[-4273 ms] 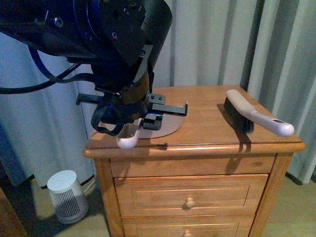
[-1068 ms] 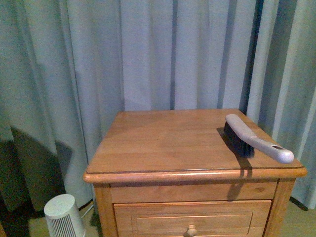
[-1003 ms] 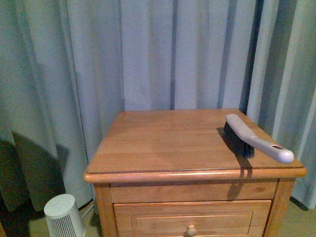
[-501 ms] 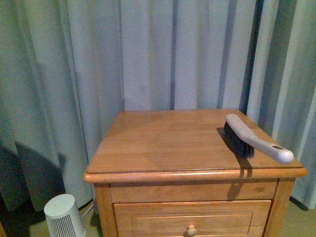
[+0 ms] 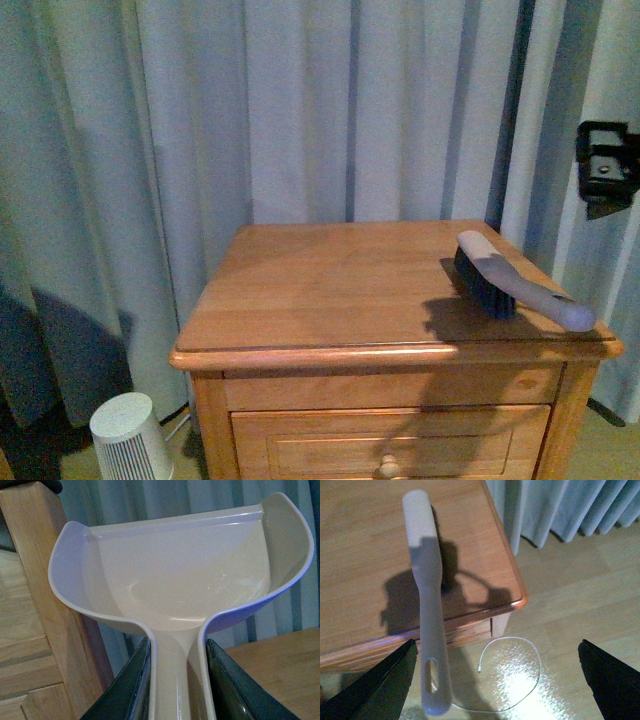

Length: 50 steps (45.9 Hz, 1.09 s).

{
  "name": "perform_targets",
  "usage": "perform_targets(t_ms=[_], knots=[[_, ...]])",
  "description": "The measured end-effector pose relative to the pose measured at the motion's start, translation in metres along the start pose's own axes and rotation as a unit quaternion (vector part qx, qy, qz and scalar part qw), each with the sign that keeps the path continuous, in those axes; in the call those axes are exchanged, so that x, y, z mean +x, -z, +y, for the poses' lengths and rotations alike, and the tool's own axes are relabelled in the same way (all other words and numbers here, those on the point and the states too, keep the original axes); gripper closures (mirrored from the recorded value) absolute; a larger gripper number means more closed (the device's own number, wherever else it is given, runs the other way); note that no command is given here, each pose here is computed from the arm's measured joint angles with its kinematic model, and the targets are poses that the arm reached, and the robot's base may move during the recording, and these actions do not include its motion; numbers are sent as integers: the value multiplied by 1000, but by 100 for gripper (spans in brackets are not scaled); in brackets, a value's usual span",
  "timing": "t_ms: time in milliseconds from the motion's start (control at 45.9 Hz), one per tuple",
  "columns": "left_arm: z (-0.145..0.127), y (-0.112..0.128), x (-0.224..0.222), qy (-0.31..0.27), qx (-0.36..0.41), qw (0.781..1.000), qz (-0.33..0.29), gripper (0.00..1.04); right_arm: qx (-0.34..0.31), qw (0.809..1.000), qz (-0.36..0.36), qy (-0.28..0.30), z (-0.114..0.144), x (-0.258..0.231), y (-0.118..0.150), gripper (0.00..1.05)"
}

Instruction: Clean up trash

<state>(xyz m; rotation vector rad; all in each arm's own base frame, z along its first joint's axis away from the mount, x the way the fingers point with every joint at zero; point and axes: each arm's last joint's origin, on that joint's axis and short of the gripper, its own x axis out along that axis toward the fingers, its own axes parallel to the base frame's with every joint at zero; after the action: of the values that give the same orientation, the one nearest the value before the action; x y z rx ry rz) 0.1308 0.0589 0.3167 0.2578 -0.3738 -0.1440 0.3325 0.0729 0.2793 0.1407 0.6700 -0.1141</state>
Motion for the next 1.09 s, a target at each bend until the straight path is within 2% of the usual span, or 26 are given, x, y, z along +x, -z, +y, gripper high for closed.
perform_targets(t_ms=[349, 698, 1090], knots=[[0, 0, 0, 0, 0, 1000, 0, 76, 40, 997, 60, 4, 19, 61, 6, 7], [0, 0, 0, 0, 0, 1000, 0, 76, 43, 996, 79, -16, 36, 78, 18, 7], [0, 0, 0, 0, 0, 1000, 0, 76, 47, 995, 91, -11, 38, 93, 28, 7]])
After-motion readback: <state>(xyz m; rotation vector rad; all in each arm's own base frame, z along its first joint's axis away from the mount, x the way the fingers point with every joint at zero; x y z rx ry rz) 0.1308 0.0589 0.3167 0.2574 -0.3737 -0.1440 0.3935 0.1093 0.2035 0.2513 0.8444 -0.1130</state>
